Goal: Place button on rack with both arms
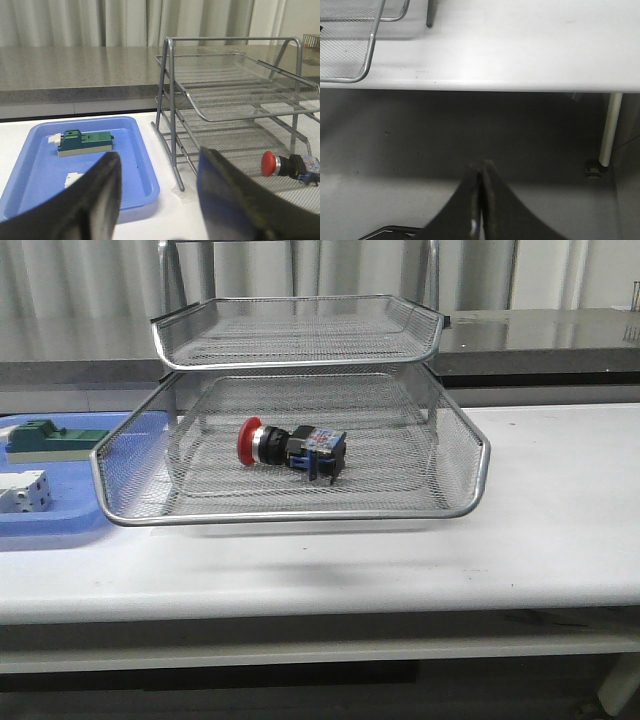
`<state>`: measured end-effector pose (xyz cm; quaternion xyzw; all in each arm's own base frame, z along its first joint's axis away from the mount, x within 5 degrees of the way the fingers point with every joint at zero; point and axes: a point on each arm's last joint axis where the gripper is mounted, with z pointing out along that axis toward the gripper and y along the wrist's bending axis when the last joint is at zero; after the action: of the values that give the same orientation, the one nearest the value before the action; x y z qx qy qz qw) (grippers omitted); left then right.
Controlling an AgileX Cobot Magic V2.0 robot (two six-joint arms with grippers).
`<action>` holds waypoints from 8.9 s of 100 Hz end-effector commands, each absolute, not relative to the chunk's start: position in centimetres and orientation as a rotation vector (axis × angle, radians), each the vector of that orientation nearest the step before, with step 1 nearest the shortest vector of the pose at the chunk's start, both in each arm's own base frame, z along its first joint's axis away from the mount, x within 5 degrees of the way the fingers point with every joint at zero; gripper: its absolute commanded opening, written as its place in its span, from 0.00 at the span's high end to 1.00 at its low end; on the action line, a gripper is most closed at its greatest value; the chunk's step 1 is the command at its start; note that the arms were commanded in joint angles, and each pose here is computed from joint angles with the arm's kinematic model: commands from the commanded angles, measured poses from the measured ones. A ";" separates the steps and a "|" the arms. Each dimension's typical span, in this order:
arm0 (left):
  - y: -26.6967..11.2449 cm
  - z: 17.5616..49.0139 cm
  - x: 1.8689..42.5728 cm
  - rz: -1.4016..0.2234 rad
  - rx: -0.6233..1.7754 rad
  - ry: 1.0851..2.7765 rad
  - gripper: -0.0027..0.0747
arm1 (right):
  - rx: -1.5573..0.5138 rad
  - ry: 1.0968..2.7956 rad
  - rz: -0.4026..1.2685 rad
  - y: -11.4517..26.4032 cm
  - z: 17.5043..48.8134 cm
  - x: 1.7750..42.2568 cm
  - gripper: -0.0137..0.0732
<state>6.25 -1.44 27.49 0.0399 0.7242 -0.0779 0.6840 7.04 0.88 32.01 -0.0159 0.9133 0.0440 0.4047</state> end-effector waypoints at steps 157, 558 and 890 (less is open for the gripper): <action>-1.0 29.2 6.2 -0.164 0.026 1.516 0.99 | 0.018 2.379 0.453 3.7 31.5 13.4 0.92; -1.0 29.2 6.2 -0.164 0.026 1.516 0.99 | -0.478 2.356 0.327 16.7 24.6 34.6 0.91; -1.0 29.2 6.2 -0.164 0.026 1.516 0.99 | -0.002 1.545 0.154 0.5 20.9 5.4 0.91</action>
<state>6.27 -1.32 27.72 0.0331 0.7159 -0.0756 0.6933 5.42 0.58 19.67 0.0016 0.7494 0.0722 0.6581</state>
